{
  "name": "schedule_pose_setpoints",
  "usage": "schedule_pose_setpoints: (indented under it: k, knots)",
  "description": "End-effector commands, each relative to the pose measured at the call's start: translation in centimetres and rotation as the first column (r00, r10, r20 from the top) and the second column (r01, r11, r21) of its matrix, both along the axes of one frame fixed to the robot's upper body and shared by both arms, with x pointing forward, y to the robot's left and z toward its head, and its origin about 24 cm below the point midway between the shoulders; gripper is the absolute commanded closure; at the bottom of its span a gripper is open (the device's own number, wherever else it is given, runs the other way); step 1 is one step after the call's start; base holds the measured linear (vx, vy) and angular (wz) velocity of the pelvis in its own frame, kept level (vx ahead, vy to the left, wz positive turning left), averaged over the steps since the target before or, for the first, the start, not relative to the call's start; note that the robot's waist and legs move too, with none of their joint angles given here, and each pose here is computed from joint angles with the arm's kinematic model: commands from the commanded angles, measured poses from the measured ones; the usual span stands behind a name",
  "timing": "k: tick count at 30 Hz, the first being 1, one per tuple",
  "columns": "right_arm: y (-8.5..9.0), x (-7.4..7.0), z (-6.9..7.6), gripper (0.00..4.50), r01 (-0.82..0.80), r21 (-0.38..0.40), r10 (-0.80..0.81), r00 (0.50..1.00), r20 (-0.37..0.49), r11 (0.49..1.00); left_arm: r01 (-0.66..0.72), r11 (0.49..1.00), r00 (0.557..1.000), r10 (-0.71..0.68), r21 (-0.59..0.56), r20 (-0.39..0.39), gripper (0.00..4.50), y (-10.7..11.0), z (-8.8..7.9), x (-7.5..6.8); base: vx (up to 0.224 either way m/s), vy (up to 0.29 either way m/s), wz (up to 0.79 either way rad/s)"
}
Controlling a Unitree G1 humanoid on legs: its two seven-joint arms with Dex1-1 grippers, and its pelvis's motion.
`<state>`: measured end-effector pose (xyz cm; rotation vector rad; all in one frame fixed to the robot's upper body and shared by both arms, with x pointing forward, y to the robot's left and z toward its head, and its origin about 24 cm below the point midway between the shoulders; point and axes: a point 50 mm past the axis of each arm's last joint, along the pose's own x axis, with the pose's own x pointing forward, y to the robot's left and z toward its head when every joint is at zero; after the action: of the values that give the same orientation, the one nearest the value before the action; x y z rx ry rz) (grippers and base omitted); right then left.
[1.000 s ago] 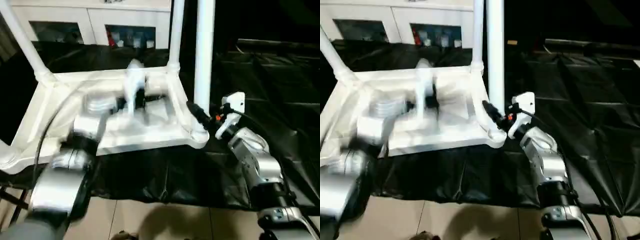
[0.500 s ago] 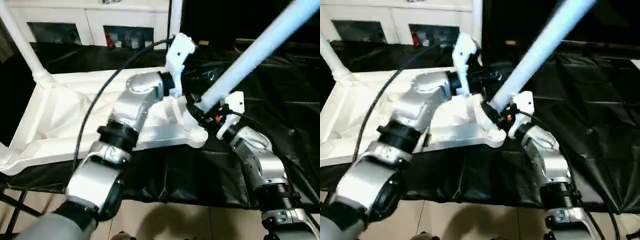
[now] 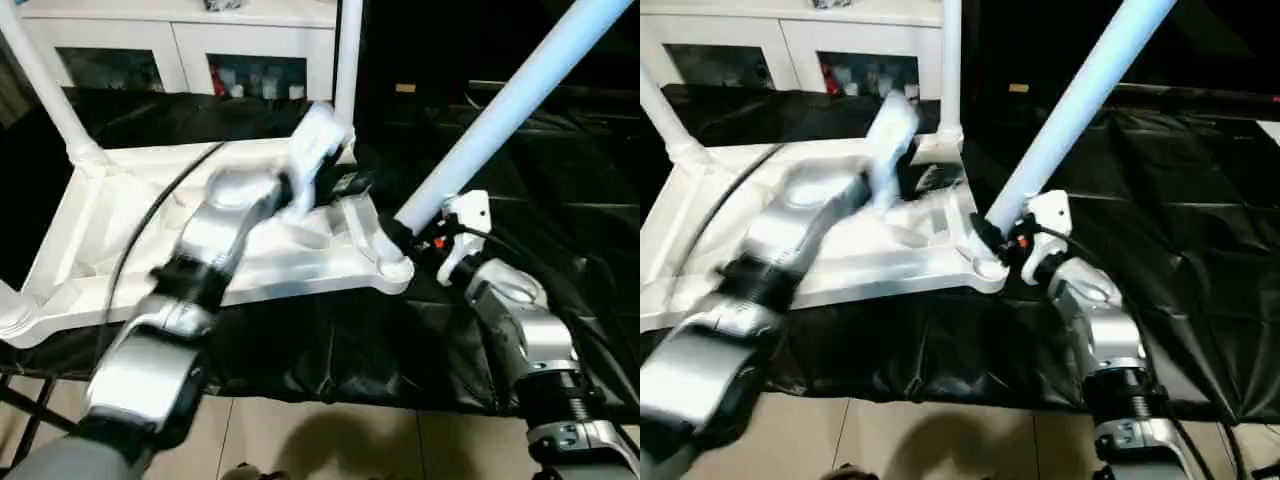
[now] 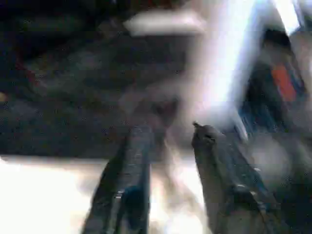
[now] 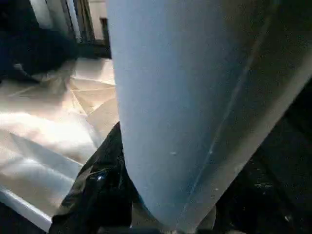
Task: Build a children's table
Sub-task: Insert table leg to table base
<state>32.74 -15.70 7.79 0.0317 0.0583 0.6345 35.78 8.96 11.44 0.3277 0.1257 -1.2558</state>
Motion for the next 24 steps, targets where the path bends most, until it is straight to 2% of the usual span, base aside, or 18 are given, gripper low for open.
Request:
schedule_pose_setpoints:
  k: [1,2,4,5,6,11,14,15,17,18,24]
  knots:
    - [-0.1,0.1,0.3,2.62,-0.015,-0.011,0.015,1.0,-0.002,1.0,0.057,0.997,0.998,-0.057,0.057,-0.009,2.56,-0.2,-0.5,-0.3,0.0,0.0,0.0]
    - [-0.2,0.0,0.1,2.62,-0.033,-0.027,0.032,0.999,-0.017,0.999,0.069,0.993,0.996,-0.064,0.093,-0.055,2.45,0.2,-2.0,-0.7,0.0,0.0,0.0]
    - [-0.3,-0.1,0.0,2.62,-0.036,-0.033,0.035,0.999,-0.023,0.999,0.06,0.989,0.997,-0.052,0.133,-0.065,2.39,0.5,-3.0,-0.9,0.0,0.0,0.0]
    - [-0.3,-0.1,0.0,2.62,-0.035,-0.035,0.034,0.999,-0.023,0.999,0.054,0.987,0.997,-0.044,0.152,-0.065,2.12,0.7,-3.4,-0.9,0.0,0.0,0.0]
    - [-0.4,-0.1,-0.1,2.62,-0.033,-0.037,0.032,0.999,-0.024,0.999,0.036,0.983,0.997,-0.024,0.182,-0.067,2.12,1.0,-4.1,-0.9,0.0,0.0,0.0]
    - [-0.5,-0.2,-0.1,2.62,-0.033,-0.04,0.032,0.999,-0.03,0.999,0.027,0.971,0.995,-0.004,0.236,-0.095,1.99,2.0,-5.5,-1.2,0.0,0.0,0.0]
    - [-0.5,-0.1,-0.1,2.62,-0.037,-0.041,0.035,0.999,-0.034,0.998,0.004,0.964,0.997,0.018,0.266,-0.079,1.99,2.3,-5.8,-1.0,0.0,0.0,0.0]
    - [-0.5,-0.1,-0.1,2.62,-0.038,-0.042,0.037,0.999,-0.034,0.998,0.0,0.964,0.996,0.022,0.266,-0.081,2.17,2.4,-5.8,-0.9,0.0,0.0,0.0]
    - [-0.4,-0.1,-0.1,2.62,-0.042,-0.044,0.041,0.998,-0.037,0.998,-0.001,0.967,0.996,0.024,0.255,-0.088,2.17,2.4,-5.7,-0.8,0.0,0.0,0.0]
    - [-0.4,-0.1,-0.2,2.62,-0.046,-0.046,0.044,0.998,-0.039,0.998,0.003,0.968,0.995,0.022,0.251,-0.097,2.38,2.5,-5.7,-0.8,0.0,0.0,0.0]
    - [-0.3,-0.1,-0.3,2.62,-0.064,-0.059,0.06,0.997,-0.055,0.996,0.018,0.968,0.991,0.016,0.25,-0.131,2.74,2.8,-5.9,-0.8,0.0,0.0,0.0]
